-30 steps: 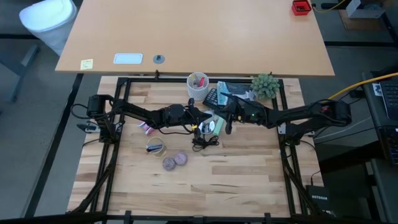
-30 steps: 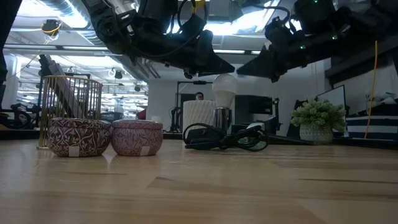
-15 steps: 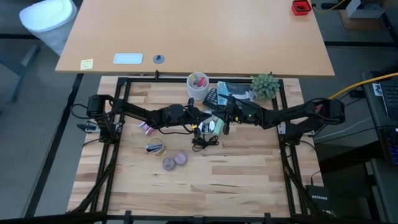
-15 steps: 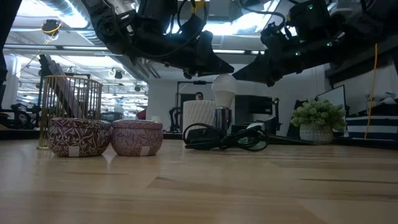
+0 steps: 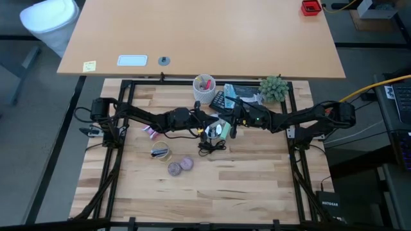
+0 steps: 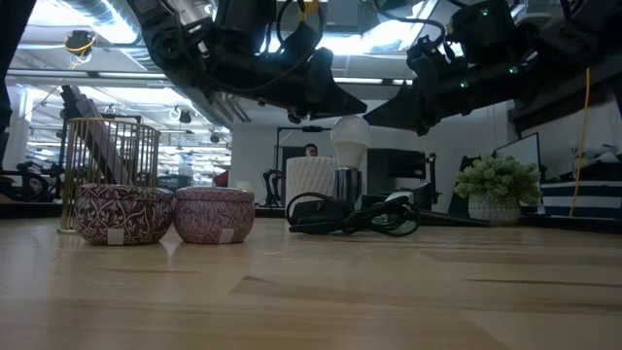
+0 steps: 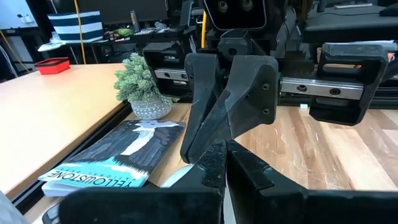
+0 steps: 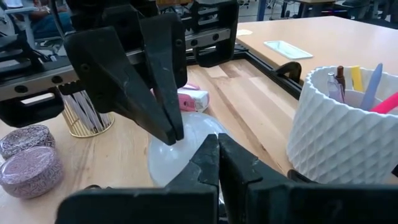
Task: Screw lightbulb
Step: Insert the white lightbulb into the silver lamp
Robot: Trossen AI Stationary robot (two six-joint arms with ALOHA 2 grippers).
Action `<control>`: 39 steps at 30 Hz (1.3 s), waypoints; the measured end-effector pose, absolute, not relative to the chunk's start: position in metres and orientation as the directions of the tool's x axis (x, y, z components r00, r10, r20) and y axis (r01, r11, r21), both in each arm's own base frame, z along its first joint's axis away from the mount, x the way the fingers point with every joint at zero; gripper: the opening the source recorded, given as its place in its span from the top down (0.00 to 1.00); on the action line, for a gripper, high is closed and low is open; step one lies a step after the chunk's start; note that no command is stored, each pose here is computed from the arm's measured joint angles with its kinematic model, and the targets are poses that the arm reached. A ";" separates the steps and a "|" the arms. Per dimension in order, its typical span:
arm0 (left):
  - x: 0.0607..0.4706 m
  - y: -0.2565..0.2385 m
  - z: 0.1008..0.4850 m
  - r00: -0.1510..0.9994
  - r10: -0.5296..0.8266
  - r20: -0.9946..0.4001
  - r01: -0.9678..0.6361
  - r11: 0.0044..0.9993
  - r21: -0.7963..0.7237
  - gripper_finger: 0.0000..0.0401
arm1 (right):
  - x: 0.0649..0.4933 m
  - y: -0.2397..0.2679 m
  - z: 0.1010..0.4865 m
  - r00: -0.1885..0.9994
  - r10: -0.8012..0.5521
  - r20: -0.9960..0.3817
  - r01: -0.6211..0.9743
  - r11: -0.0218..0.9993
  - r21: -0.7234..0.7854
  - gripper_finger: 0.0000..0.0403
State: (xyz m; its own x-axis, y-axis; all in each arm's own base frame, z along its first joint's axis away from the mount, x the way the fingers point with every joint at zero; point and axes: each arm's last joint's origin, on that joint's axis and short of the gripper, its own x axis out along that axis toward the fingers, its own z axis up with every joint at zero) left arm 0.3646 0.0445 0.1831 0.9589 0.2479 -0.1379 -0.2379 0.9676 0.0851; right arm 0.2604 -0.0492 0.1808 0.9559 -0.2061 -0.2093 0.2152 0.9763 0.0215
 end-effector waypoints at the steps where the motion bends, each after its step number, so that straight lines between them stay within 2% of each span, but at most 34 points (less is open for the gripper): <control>1: 0.365 0.045 0.183 0.960 0.247 -0.133 -0.236 0.967 0.090 0.99 | 0.260 -0.049 0.181 0.956 -0.206 -0.209 0.215 0.976 0.021 0.99; 27: 0.365 0.045 0.188 0.964 0.249 -0.088 -0.240 0.965 0.103 0.99 | 0.261 -0.049 0.181 0.959 -0.192 -0.209 0.201 0.979 0.025 0.99; 39: 0.358 0.034 0.215 0.974 0.223 -0.036 -0.218 0.970 0.109 0.99 | 0.260 -0.049 0.180 0.958 -0.193 -0.210 0.202 0.979 0.025 0.99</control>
State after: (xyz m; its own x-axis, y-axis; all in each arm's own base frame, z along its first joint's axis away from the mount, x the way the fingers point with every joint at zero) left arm 0.3581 0.0339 0.2153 0.9742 0.2229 -0.0364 -0.2178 0.9699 0.1085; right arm 0.2605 -0.0485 0.1804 0.9585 -0.1925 -0.2103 0.2020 0.9791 0.0246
